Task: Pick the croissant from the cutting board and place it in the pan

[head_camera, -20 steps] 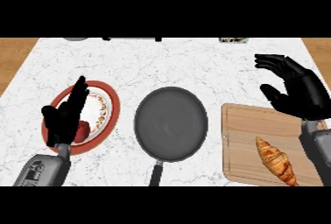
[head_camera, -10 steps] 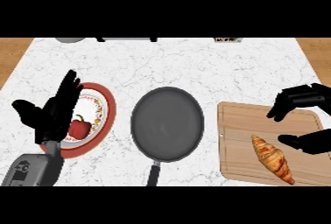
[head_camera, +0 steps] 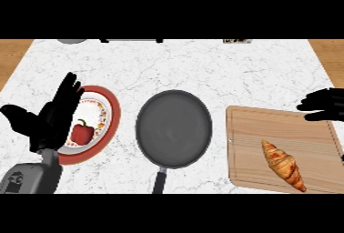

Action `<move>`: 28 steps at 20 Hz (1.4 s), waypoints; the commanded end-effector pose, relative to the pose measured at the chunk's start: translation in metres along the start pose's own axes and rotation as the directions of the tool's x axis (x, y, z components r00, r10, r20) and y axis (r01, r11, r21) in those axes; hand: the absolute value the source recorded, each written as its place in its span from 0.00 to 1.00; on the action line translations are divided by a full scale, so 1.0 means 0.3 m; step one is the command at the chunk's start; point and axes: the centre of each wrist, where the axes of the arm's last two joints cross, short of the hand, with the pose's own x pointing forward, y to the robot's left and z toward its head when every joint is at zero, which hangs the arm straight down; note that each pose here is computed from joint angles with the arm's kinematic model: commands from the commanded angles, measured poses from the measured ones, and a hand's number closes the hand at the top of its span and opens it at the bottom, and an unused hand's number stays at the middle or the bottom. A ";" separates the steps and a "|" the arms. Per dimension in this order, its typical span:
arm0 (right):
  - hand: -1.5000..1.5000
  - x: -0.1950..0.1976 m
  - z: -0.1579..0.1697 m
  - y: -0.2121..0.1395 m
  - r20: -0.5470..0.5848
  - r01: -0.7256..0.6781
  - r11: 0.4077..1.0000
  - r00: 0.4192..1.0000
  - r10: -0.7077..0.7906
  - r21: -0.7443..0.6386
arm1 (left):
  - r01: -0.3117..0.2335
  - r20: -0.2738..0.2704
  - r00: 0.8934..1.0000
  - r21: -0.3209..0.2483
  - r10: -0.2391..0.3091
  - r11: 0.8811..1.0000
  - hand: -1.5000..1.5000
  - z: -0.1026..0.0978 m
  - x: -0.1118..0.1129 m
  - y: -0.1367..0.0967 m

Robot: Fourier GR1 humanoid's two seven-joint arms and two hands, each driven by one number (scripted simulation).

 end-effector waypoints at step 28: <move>0.00 0.309 -0.180 0.192 0.137 -0.578 0.480 0.721 0.680 0.660 | -0.016 -0.005 1.000 0.003 0.016 1.000 0.50 0.021 0.007 0.002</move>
